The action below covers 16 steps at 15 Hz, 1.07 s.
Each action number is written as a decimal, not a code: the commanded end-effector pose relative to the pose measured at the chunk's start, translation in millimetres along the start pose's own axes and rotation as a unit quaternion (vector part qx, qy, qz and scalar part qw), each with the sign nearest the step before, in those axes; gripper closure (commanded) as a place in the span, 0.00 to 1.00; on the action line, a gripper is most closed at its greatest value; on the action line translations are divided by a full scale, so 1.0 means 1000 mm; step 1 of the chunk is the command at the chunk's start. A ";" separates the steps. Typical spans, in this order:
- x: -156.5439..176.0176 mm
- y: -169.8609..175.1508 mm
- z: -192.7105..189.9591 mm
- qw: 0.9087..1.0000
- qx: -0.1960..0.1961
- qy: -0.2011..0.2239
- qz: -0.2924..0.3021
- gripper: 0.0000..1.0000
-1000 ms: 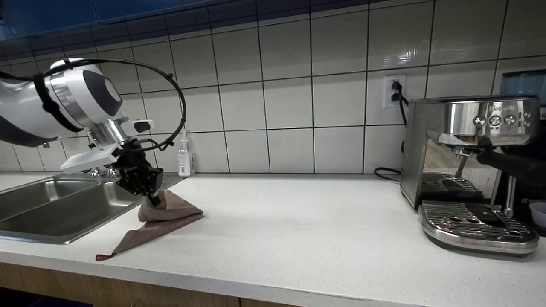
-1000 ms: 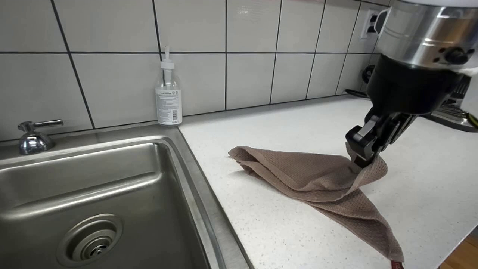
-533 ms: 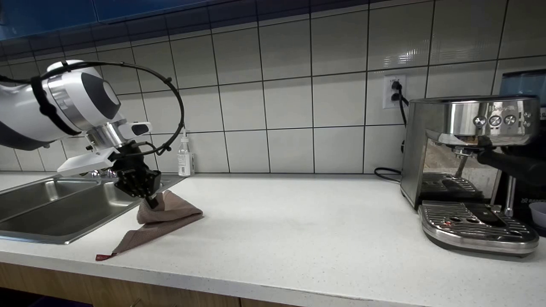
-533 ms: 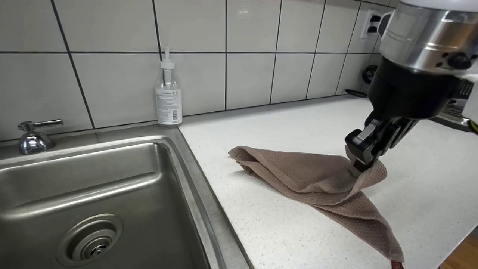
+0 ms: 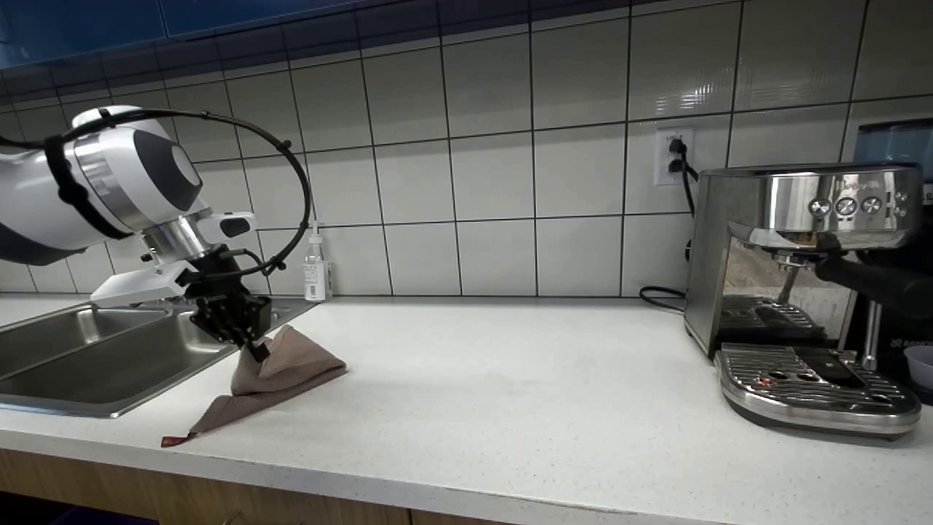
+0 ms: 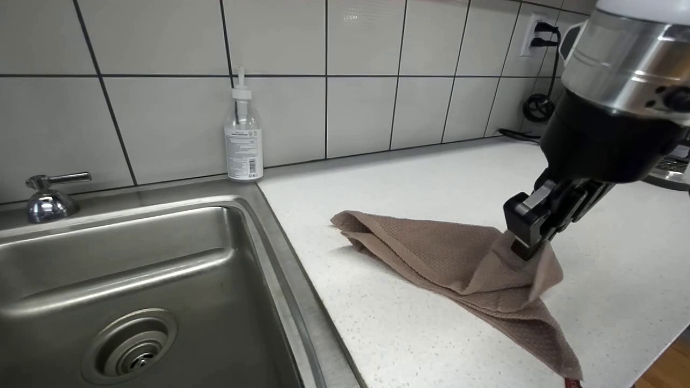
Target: Fold the brown towel twice
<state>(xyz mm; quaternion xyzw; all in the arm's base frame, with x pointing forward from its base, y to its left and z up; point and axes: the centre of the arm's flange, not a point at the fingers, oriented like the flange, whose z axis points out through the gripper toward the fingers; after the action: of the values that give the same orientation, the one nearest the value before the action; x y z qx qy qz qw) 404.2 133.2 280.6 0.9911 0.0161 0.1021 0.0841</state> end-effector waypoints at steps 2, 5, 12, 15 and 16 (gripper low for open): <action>-0.005 0.008 -0.012 1.000 -0.003 0.018 0.011 0.43; -0.003 0.010 -0.017 1.000 -0.002 0.023 0.015 0.22; 0.009 0.013 -0.035 0.999 0.002 0.035 0.029 0.00; 0.013 0.014 -0.038 0.999 0.001 0.033 0.036 0.00; 0.015 0.015 -0.041 0.999 0.003 0.031 0.036 0.00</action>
<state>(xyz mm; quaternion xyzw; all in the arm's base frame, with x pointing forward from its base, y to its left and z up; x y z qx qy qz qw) 409.5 128.2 311.7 0.9881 -0.0055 0.1344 0.0744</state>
